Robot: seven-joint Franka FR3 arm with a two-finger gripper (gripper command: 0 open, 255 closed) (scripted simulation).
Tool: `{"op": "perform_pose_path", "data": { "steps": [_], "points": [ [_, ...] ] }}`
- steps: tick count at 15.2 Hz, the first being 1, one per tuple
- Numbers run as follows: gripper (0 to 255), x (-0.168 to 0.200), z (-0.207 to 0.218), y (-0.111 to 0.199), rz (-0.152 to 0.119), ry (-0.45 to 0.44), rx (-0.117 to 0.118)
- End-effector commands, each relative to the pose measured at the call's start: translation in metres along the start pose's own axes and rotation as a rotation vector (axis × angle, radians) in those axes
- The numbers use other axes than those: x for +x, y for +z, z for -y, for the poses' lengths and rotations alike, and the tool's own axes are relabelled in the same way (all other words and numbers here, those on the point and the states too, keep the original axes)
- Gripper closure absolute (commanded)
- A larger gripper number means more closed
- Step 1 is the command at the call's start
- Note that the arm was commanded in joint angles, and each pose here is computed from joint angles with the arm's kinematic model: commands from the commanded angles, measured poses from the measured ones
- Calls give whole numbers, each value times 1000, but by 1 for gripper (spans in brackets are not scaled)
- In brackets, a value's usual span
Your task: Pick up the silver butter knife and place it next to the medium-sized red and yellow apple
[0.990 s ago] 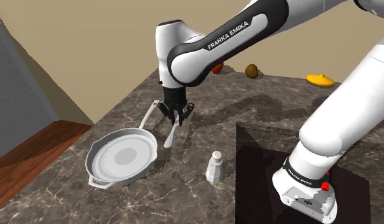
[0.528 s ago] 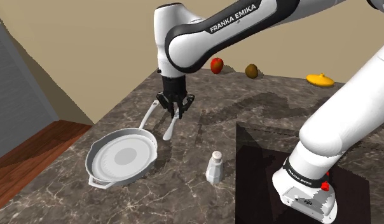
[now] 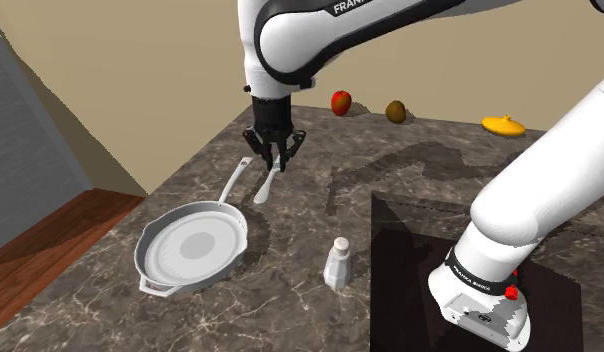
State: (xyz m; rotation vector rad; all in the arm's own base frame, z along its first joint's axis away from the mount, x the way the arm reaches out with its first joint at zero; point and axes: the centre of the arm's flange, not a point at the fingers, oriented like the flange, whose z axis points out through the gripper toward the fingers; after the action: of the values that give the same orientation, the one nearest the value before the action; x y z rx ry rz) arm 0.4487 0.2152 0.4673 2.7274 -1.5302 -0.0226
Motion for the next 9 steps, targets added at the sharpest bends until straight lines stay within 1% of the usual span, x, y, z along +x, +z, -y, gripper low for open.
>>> {"op": "perform_pose_path", "data": {
  "steps": [1, 9],
  "points": [
    [255, -1, -2, -10, 0, 0, 0],
    [255, -1, -3, -52, 0, 0, 0]
  ]
}}
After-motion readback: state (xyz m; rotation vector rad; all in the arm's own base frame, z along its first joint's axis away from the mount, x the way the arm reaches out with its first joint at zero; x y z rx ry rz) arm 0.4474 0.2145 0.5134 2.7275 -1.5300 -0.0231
